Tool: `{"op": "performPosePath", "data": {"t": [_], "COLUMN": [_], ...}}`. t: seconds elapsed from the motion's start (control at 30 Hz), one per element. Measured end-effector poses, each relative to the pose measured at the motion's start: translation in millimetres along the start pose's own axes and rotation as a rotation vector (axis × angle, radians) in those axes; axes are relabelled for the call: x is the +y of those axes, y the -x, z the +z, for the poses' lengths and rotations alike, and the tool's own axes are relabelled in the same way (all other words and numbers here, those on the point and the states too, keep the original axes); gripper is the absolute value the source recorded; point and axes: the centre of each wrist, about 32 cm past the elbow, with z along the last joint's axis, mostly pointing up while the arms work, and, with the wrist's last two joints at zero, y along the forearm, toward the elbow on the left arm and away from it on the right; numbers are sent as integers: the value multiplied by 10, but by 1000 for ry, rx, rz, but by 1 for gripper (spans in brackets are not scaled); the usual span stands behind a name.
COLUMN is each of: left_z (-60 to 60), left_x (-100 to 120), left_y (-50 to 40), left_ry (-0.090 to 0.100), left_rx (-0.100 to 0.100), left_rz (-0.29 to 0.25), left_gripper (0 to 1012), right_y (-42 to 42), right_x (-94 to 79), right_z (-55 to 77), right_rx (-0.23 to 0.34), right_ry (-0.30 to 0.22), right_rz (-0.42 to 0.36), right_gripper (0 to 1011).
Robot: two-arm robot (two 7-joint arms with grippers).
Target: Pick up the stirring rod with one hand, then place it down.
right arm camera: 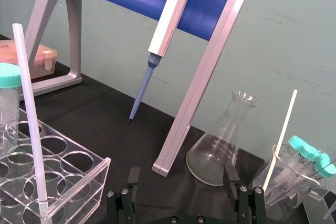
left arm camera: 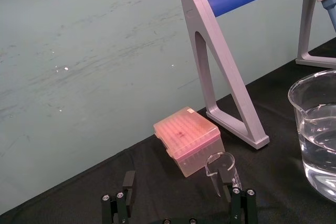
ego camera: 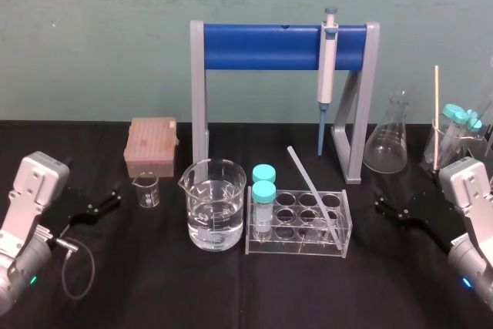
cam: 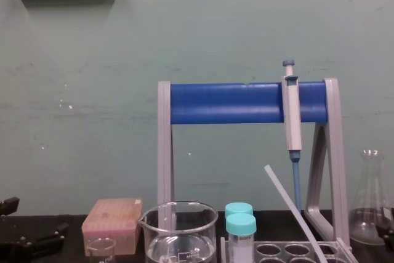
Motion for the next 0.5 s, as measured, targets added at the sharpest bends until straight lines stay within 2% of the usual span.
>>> {"op": "performPosePath", "data": {"t": [0.5], "left_z": [0], "left_x": [0], "left_y": [0], "left_ry": [0], "left_rx": [0], "left_rz": [0], "left_gripper": [1000], "right_y": [0], "right_x": [0], "right_z": [0], "right_rx": [0], "right_ry": [0], "right_rz": [0], "right_gripper": [1000]}}
